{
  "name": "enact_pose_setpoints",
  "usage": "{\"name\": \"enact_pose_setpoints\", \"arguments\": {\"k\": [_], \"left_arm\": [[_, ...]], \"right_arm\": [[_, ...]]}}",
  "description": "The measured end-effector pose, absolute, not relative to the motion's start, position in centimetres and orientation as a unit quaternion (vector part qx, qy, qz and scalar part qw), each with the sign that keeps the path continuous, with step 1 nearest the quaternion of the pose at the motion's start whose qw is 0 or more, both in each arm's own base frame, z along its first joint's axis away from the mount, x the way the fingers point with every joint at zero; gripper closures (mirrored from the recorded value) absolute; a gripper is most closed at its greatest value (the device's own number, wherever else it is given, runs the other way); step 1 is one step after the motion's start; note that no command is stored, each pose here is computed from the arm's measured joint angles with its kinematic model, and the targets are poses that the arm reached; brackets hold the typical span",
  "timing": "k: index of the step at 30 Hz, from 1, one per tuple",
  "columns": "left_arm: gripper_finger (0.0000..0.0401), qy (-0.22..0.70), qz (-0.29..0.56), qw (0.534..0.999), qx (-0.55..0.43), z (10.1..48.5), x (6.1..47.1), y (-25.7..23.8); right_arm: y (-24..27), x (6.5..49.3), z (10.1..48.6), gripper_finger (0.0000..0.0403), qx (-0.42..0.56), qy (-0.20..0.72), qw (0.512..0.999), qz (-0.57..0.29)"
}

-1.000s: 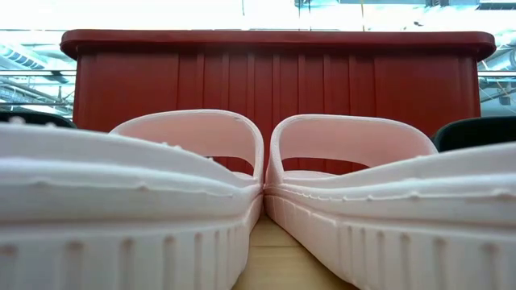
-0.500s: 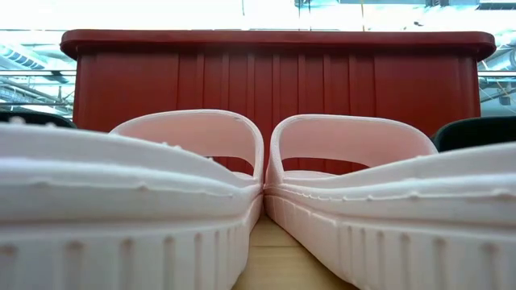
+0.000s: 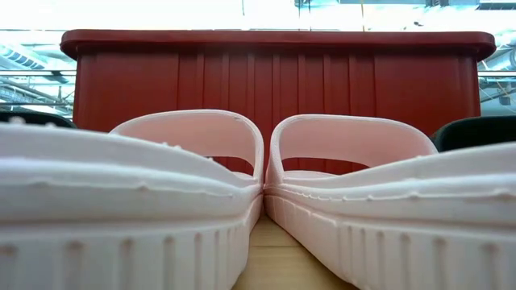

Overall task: Pick and place slides into bin
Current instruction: Put the black slide into the red bin

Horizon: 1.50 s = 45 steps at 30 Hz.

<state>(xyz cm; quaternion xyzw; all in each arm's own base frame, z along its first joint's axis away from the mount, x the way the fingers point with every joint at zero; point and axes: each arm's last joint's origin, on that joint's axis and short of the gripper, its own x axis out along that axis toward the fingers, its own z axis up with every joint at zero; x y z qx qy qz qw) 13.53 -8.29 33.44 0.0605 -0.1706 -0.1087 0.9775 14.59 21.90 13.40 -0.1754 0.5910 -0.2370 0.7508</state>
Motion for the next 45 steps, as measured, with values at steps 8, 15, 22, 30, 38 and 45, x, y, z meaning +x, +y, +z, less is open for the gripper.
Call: {"name": "enact_pose_setpoints", "arguments": {"k": [8,15,22,30,38,45], "left_arm": [[0.0199,-0.170,-0.109,0.978,0.060,33.4,13.5,-8.3],[0.0199,-0.170,-0.109,0.978,0.060,33.4,13.5,-8.3],[0.0199,-0.170,-0.109,0.978,0.060,33.4,13.5,-8.3],[0.0199,-0.170,-0.109,0.978,0.060,33.4,13.5,-8.3],[0.0199,-0.170,-0.109,0.978,0.060,33.4,13.5,-8.3],[0.0199,-0.170,-0.109,0.978,0.060,33.4,13.5,-8.3]], "right_arm": [[21.5,14.5,13.9,0.0344,-0.181,0.591,0.747,-0.245],[21.4,14.3,15.2,0.0397,-0.154,0.590,0.758,-0.231],[20.9,14.0,17.2,0.0398,-0.112,0.597,0.766,-0.210],[20.1,13.2,20.0,0.0399,-0.059,0.615,0.768,-0.168],[19.3,13.0,22.5,0.0399,-0.029,0.596,0.796,-0.099],[19.4,13.9,24.7,0.0399,0.008,0.544,0.839,0.000]]}}
